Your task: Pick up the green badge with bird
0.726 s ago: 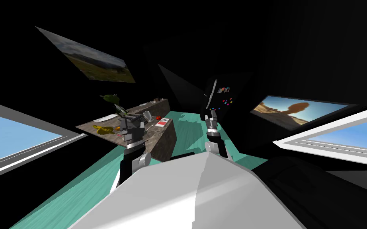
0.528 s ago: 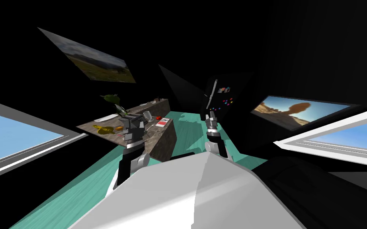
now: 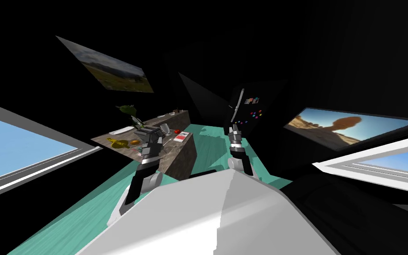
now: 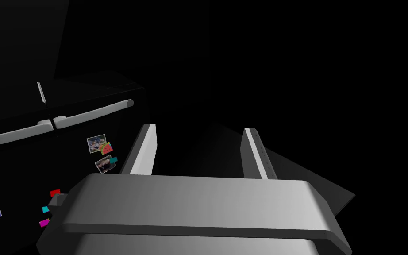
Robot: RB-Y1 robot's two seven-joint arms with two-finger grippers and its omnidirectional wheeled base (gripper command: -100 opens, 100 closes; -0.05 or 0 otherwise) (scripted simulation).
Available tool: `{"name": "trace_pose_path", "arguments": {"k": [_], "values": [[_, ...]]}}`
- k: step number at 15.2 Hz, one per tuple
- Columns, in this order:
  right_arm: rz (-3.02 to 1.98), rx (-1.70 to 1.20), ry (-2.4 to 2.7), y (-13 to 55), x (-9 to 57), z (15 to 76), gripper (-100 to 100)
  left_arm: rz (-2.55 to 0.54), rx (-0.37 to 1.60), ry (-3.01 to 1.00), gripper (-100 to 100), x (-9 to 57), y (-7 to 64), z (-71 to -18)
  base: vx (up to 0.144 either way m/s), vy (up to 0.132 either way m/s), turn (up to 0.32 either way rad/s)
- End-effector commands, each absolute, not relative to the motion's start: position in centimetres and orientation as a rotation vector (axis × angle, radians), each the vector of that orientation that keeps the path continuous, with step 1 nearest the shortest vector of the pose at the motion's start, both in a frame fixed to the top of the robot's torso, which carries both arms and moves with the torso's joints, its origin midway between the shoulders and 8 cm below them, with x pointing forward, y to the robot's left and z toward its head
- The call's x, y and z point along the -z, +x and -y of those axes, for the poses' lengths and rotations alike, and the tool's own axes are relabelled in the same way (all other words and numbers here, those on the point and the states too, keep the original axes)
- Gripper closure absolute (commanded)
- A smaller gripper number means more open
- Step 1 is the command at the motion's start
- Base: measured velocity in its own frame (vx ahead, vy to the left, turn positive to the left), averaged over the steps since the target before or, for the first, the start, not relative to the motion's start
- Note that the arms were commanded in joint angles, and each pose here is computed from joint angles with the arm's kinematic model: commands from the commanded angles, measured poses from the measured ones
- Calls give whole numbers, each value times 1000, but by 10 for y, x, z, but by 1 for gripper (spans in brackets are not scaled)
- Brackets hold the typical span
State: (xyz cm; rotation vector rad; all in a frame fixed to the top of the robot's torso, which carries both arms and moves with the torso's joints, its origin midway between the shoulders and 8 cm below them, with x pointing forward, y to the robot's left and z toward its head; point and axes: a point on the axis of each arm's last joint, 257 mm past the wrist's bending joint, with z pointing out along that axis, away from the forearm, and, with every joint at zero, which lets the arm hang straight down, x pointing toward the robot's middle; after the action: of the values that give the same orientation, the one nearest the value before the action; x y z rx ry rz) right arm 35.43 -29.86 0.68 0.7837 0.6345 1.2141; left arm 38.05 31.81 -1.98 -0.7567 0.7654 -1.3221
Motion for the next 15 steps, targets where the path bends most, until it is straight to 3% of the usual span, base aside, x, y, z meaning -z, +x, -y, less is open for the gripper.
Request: {"name": "trace_pose_path", "arguments": {"k": [1, 15], "values": [[-634, -1214, 784, 354, -7, 299, 0, -806, 1308, -805, -100, 39, 389, -326, 74, -37, 113], [-634, -1214, 784, 354, -7, 299, 0, -867, 1234, -1163, -100, 145, 412, -380, 61, -36, 80]]}}
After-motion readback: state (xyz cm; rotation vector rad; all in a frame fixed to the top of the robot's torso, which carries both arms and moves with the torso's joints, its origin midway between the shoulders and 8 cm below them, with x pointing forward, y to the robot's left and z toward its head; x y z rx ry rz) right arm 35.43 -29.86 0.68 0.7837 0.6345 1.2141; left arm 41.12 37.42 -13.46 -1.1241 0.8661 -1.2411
